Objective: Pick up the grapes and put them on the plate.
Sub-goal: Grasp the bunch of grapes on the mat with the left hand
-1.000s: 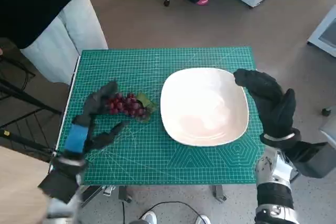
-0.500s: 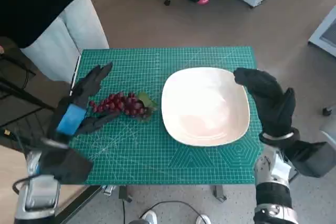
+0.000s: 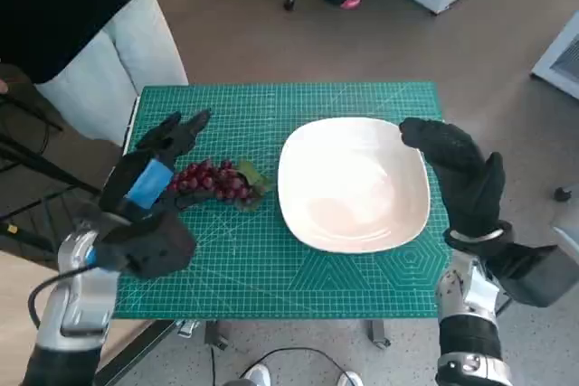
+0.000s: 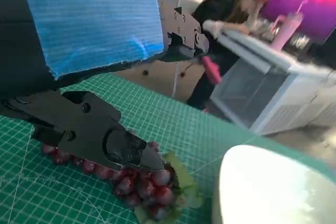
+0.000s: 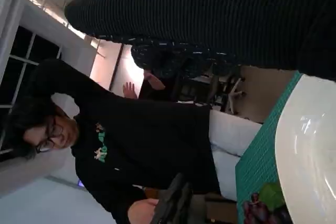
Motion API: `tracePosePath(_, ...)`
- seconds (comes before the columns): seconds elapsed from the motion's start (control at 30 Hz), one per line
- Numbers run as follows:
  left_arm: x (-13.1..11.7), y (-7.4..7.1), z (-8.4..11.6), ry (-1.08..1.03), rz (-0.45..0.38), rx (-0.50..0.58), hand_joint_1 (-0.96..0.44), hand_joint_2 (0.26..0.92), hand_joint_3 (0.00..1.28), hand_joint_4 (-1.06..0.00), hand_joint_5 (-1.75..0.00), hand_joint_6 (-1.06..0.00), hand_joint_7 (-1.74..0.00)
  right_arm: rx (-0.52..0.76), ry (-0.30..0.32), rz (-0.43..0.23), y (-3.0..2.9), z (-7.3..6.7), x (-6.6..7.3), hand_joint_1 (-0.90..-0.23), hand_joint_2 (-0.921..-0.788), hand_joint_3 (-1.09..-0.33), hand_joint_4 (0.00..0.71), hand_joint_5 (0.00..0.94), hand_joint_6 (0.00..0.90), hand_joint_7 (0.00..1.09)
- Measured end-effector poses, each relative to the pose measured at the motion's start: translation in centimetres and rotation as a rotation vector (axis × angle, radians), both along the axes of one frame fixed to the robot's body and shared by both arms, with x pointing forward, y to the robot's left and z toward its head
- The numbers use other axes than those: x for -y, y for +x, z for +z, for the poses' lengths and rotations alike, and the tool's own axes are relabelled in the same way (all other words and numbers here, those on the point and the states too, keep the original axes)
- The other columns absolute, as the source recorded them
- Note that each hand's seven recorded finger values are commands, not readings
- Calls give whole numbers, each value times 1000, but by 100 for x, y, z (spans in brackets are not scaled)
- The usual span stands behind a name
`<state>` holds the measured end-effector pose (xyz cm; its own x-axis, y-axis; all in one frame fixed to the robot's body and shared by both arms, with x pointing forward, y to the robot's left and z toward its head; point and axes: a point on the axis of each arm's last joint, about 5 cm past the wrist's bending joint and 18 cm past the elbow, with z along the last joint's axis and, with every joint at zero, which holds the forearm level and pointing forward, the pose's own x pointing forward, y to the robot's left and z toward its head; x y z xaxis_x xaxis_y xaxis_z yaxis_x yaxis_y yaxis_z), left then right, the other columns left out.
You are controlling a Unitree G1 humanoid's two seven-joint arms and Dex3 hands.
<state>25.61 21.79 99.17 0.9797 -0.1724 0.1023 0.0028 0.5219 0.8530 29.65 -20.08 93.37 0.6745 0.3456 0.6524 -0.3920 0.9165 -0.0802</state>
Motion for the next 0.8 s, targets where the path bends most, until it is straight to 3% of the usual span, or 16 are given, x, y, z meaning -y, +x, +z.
tracePosePath(0.47, 53, 197, -70, 10, -27, -191, -350, 787, 0, -79, 0, -285, 0, -3, 0, -2, -2, -8, 7, -397, -921, -510, 543, 0, 510, 2)
tracePosePath(0.8, 112, 356, -78, 50, 4, -295, -339, 784, 0, -43, 0, -259, 0, -9, -1, 1, -1, -18, 14, -396, -921, -512, 542, 0, 509, 1)
